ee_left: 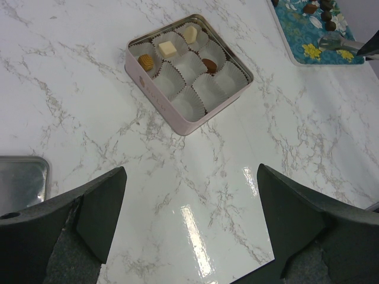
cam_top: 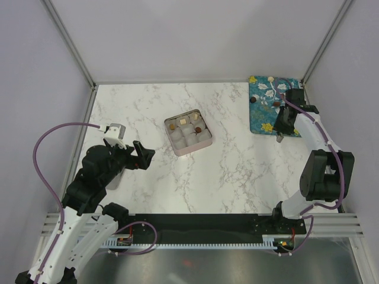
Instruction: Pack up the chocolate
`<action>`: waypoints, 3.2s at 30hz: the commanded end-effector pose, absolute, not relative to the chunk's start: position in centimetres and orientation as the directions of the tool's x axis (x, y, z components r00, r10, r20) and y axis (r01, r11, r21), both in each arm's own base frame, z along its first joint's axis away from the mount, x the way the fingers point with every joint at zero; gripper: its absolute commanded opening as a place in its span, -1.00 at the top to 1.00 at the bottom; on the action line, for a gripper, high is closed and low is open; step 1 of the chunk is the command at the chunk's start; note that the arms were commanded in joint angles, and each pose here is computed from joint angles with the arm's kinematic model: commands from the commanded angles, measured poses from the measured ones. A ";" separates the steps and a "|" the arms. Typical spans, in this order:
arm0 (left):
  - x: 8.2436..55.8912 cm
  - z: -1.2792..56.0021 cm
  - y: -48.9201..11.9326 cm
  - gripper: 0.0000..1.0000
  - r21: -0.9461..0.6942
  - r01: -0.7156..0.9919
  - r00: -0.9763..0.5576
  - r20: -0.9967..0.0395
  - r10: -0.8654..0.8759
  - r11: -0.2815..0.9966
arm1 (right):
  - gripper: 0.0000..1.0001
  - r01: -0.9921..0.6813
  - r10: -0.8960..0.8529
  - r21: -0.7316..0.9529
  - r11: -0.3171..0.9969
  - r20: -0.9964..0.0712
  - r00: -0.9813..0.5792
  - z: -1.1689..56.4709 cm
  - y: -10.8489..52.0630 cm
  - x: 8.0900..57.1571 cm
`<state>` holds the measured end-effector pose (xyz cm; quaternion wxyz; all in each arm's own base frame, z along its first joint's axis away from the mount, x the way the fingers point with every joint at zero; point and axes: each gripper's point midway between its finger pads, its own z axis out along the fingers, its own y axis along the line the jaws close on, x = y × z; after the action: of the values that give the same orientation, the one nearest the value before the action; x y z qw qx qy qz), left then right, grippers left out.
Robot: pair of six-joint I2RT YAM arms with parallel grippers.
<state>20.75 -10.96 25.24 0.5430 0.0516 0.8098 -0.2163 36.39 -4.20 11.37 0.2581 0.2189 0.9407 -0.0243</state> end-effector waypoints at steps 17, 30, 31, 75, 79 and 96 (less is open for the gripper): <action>20.9 25.7 -10.9 -0.99 -0.268 0.332 -0.381 -0.915 -0.131 0.904 | 0.40 -0.098 0.107 0.268 0.958 -0.656 -0.748 22.4 16.8 37.3; 20.8 25.8 -10.8 -0.99 -0.270 0.333 -0.377 -0.916 -0.134 0.904 | 0.40 -0.322 -0.104 0.256 0.912 -0.615 -0.782 19.1 28.7 33.3; 20.8 25.8 -10.8 -0.99 -0.270 0.333 -0.378 -0.916 -0.134 0.904 | 0.40 -0.325 -0.113 0.252 0.911 -0.607 -0.787 18.5 29.1 33.3; 20.8 25.8 -11.0 -0.99 -0.270 0.340 -0.380 -0.916 -0.132 0.901 | 0.08 0.168 0.139 0.024 0.985 -0.686 -0.714 21.5 6.5 42.4; 20.7 25.8 -11.0 -0.99 -0.274 0.342 -0.382 -0.914 -0.134 0.899 | 0.03 0.262 0.176 -0.027 0.965 -0.672 -0.719 20.2 2.1 43.6; 20.9 25.3 -11.3 -0.99 -0.275 0.345 -0.401 -0.907 -0.124 0.897 | -0.10 0.487 0.367 -0.043 0.873 -0.601 -0.710 15.5 -9.2 42.8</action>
<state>20.79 -11.04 25.13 0.5405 0.0525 0.8113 -0.2167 42.38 -9.00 15.77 0.2953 0.2384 0.9193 -0.1038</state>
